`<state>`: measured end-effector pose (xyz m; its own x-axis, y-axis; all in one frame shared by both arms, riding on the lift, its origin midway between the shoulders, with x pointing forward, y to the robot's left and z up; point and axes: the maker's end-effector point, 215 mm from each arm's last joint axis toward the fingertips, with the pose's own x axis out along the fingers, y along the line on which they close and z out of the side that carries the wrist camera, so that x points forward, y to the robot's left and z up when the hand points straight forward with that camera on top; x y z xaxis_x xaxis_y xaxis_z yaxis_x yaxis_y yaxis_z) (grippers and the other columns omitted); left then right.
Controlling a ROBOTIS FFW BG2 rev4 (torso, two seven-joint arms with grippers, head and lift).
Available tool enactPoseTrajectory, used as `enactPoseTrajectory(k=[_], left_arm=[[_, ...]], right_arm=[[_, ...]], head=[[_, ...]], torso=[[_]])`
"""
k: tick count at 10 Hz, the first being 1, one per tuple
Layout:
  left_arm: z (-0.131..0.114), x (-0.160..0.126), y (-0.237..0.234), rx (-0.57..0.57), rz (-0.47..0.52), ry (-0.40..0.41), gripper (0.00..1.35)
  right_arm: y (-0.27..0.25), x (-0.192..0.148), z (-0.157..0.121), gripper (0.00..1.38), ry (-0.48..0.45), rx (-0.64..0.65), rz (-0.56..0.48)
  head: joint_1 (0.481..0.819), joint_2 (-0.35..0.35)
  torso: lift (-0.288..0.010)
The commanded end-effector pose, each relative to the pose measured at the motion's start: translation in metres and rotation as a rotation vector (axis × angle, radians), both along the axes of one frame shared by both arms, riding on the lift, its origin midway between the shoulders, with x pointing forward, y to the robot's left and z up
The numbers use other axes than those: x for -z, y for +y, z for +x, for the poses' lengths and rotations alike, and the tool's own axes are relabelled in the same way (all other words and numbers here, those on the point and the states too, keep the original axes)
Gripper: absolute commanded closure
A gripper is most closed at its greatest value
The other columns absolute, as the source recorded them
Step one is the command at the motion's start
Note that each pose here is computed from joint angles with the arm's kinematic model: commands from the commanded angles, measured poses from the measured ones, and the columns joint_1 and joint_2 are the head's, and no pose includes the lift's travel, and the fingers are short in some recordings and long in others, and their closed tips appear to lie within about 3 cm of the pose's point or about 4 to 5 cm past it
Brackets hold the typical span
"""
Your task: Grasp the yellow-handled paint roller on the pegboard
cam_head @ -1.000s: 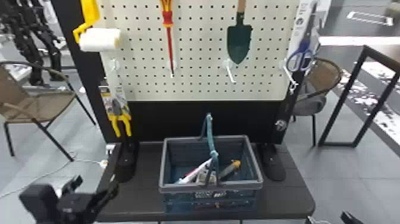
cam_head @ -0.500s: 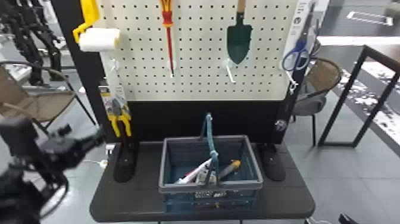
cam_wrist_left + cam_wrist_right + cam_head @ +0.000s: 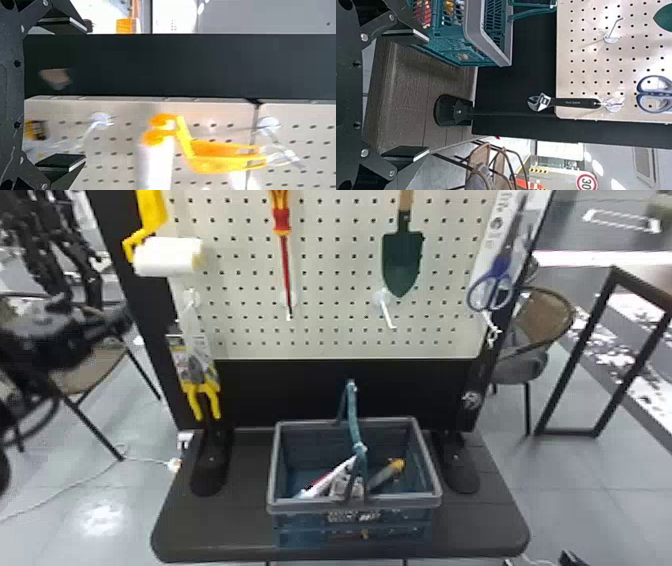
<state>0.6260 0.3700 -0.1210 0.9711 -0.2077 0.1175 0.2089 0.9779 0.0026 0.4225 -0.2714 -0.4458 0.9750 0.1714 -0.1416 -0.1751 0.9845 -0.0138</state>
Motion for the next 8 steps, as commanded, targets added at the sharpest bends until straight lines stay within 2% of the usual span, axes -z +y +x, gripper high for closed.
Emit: enactPoseTrajectory(k=[1, 3, 4, 6, 7, 8], left_arm=[[0.015, -0.044, -0.007, 0.068, -0.003, -0.019, 0.17], [0.025, -0.087, -0.023, 0.152, -0.011, -0.027, 0.17], [0.029, -0.106, -0.025, 0.158, 0.057, -0.036, 0.16], [0.037, -0.106, -0.061, 0.329, -0.072, -0.014, 0.16], [0.043, -0.105, -0.069, 0.369, -0.091, -0.001, 0.15], [0.042, -0.1, -0.089, 0.469, -0.195, 0.007, 0.15]], right_arm=[[0.004, 0.003, 0.001, 0.3, 0.005, -0.007, 0.004], [0.007, 0.001, 0.004, 0.3, 0.001, -0.013, 0.006], [0.007, 0.001, 0.004, 0.3, 0.0, -0.012, 0.007], [0.008, 0.001, 0.005, 0.3, 0.0, -0.015, 0.008], [0.008, 0.002, 0.006, 0.3, 0.0, -0.014, 0.01], [0.008, 0.0, 0.009, 0.3, -0.005, -0.016, 0.011]], head=[[0.549, 0.0], [0.549, 0.0], [0.549, 0.0], [0.549, 0.0], [0.549, 0.0], [0.549, 0.0]], torso=[[-0.1], [-0.1], [-0.1], [-0.1], [-0.1], [-0.1]])
